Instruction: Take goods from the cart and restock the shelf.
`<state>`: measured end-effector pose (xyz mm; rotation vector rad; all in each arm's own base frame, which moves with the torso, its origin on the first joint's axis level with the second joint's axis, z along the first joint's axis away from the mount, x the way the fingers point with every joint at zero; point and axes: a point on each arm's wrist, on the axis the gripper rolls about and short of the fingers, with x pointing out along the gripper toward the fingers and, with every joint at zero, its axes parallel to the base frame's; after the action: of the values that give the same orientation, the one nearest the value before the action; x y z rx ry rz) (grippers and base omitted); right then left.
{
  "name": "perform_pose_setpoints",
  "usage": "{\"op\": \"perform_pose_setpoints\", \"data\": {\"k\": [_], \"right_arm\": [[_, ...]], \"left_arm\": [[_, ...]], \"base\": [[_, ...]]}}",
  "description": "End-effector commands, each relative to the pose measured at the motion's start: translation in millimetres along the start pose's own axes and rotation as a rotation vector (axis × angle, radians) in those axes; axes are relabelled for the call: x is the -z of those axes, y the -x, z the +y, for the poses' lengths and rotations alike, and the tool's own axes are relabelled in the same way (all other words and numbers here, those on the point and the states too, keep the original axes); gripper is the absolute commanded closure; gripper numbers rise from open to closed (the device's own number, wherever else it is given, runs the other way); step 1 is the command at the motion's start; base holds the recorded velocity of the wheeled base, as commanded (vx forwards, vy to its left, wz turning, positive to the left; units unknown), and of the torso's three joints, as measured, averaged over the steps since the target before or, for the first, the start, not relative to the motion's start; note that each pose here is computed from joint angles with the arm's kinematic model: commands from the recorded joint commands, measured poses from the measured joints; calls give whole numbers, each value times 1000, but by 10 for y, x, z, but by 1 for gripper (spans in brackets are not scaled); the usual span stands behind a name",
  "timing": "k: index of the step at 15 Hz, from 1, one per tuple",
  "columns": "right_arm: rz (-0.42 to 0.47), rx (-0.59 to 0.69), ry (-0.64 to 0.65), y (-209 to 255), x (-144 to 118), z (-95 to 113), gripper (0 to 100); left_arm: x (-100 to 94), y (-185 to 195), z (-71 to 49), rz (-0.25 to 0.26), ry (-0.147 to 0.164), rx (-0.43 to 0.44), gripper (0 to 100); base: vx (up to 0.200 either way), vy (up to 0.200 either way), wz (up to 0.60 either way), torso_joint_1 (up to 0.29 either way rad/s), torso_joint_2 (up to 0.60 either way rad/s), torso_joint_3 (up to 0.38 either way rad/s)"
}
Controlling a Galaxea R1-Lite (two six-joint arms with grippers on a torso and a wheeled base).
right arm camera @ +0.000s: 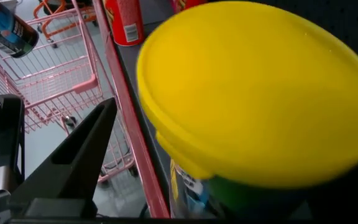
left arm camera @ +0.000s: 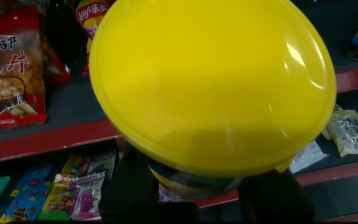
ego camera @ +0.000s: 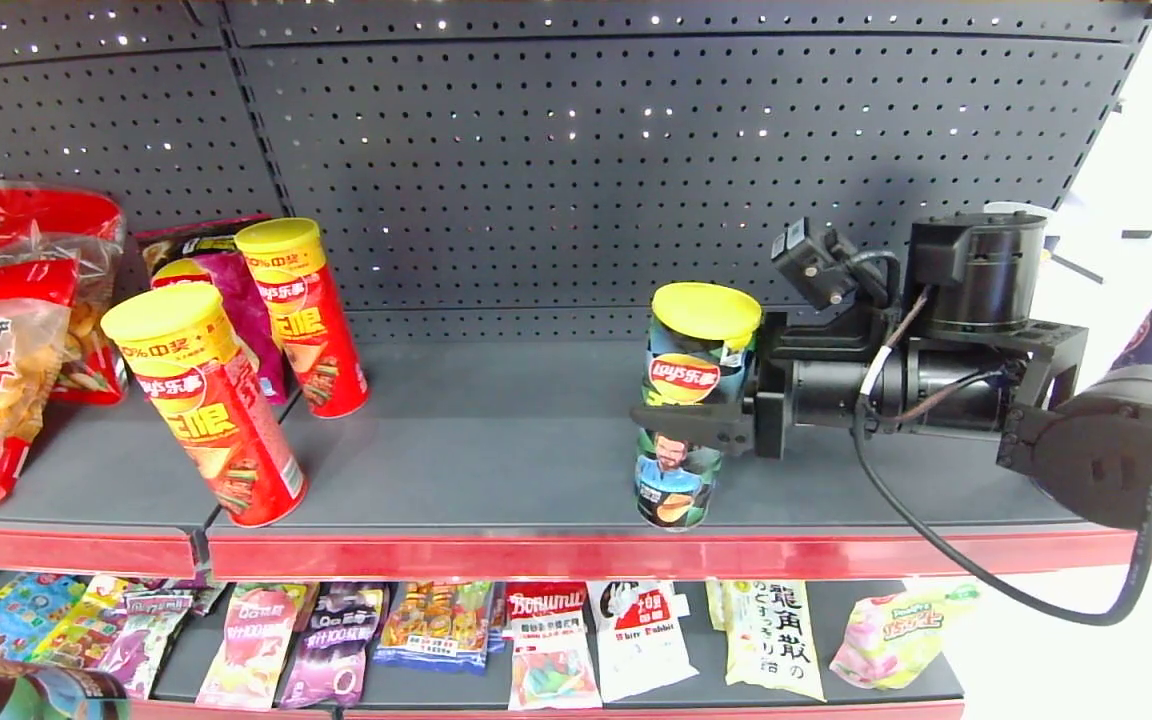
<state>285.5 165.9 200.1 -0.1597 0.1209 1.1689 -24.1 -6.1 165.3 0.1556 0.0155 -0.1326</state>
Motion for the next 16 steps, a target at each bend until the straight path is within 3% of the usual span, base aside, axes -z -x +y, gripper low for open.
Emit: {"op": "perform_pose_setpoints", "data": {"k": [1,9,13,16], "right_arm": [[13,23,-7,93,30,48,0],[73,197,-97,781,243,317,0],[127,424,-78,1346,499,919,0],[36,696,-26,1895,658,1404,0]], "left_arm": [[-4,2,0,-2,0,-1,100],[-4,-16,2,7,2,10,100],[-33,-40,9,15,4,27,100],[-138,-92,36,26,9,28,100]], "base": [[0,0,0,0,0,0],[0,0,0,0,0,0],[0,0,0,0,0,0],[0,0,0,0,0,0]]}}
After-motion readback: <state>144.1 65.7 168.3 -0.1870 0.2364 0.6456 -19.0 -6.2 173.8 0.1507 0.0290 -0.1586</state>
